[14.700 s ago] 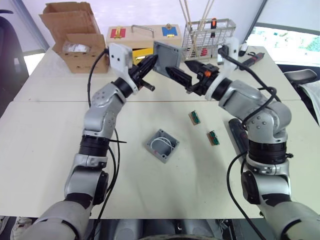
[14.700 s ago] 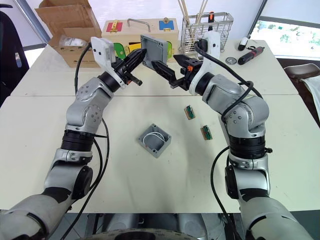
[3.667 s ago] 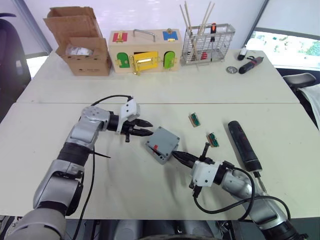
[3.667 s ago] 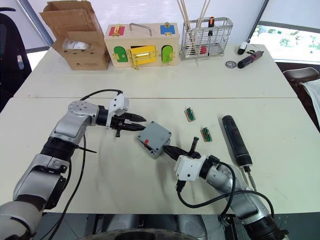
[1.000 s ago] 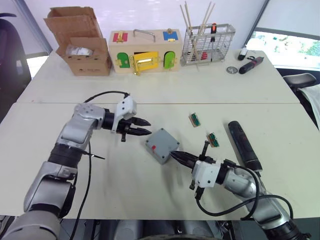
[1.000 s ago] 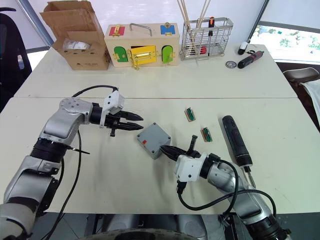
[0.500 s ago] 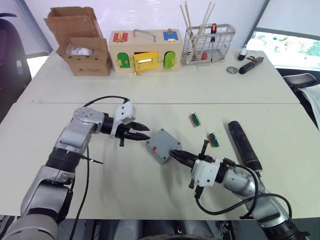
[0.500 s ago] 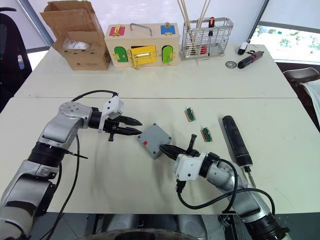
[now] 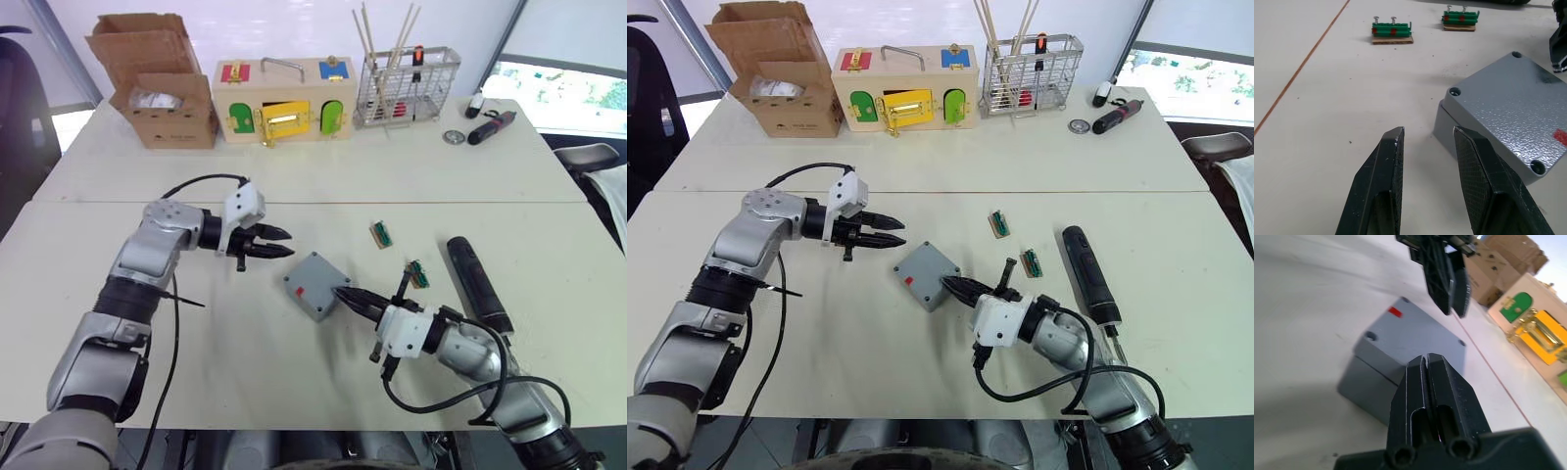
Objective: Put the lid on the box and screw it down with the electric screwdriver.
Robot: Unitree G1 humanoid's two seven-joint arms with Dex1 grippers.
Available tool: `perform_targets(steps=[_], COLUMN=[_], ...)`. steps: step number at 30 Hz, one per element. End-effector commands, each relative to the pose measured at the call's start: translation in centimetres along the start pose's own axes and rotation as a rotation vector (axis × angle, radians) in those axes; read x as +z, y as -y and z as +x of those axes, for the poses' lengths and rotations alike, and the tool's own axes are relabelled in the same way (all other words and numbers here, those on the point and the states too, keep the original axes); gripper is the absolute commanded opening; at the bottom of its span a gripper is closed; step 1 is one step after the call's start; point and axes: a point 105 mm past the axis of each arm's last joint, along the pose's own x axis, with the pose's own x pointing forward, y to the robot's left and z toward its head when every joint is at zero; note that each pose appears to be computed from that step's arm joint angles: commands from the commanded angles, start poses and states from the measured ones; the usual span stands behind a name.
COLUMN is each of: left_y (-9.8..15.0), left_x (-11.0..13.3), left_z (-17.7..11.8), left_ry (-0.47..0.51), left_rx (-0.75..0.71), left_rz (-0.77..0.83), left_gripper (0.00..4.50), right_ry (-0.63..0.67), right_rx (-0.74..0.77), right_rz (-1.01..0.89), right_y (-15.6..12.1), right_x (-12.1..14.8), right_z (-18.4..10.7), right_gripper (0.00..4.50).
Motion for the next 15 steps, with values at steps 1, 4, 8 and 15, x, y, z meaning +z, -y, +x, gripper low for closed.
perform_targets(steps=[1,4,8,15], left_y=[-0.1,0.2,0.6,2.0], left_x=[1.0,1.3,1.9,2.3], left_z=[-0.1,0.0,0.1,0.4], left_ry=[0.032,0.047,0.070,0.074], left_rx=[-0.003,-0.016,-0.032,-0.100], left_rz=[0.033,0.028,0.021,0.015], left_gripper=[1.59,1.59,1.59,1.59], right_ry=[0.016,0.011,-0.004,-0.014], right_rx=[-0.038,-0.045,-0.039,-0.004], right_rz=[-0.005,0.003,0.019,0.035], right_y=[0.8,0.8,0.2,-0.6], right_x=[0.6,0.8,0.9,0.5], right_z=[-0.3,-0.7,-1.3,-1.2], right_gripper=[0.02,0.02,0.02,0.02])
